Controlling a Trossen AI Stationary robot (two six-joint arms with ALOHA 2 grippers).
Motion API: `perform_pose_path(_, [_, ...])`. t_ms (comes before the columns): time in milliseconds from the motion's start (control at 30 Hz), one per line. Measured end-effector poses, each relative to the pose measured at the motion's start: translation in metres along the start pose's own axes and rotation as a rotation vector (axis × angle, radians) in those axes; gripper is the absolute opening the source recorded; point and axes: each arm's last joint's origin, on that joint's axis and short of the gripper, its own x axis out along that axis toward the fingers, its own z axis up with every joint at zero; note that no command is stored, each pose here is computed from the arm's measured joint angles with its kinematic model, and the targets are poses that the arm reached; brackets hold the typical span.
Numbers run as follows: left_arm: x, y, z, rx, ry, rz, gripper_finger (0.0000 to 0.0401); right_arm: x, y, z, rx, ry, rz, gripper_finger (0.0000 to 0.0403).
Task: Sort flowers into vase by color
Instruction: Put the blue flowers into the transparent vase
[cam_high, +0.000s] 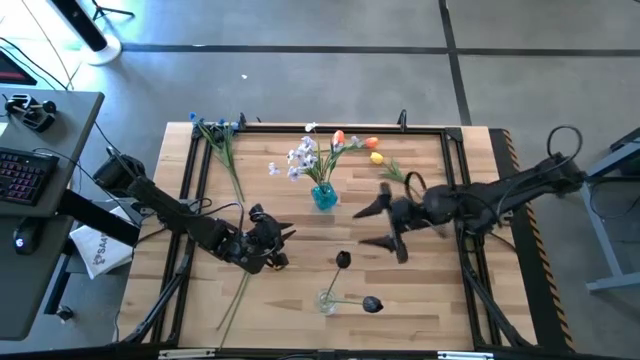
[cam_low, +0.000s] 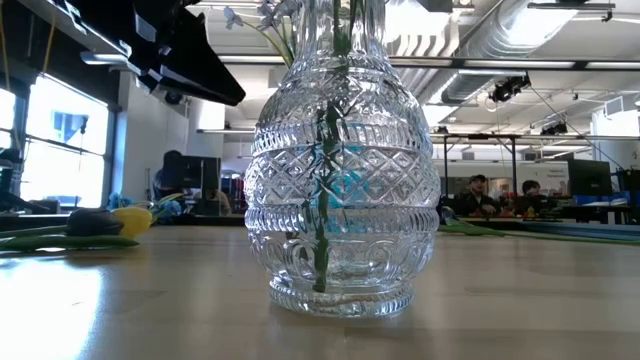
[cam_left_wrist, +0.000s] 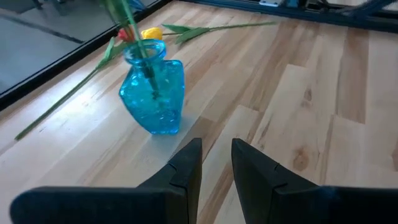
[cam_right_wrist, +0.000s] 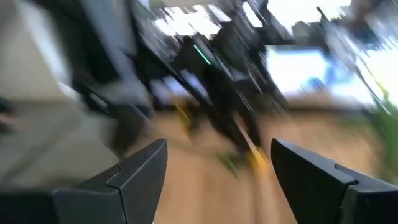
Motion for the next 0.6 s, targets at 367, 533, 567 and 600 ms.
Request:
perform_pose_path(367, [0.008,0.07,-0.014,-0.386,0.202,0.454,0.0076,0.014,-0.021,-0.088,0.153,0.502,-0.657,0.0282])
perform_pose_path(533, [0.004,0.116,-0.02,-0.471,0.35,0.799,0.0076,0.029,-0.022,-0.124,0.175,0.545,-0.684,0.0282])
perform_pose_path(567, [0.007,0.122,-0.022,-0.482,0.372,0.827,0.0076,0.03,-0.022,-0.129,0.183,0.54,-0.685,0.0282])
perform_pose_path(600, [0.01,0.127,-0.025,-0.486,0.398,0.846,0.0077,0.032,-0.023,-0.134,0.193,0.53,-0.685,0.0282])
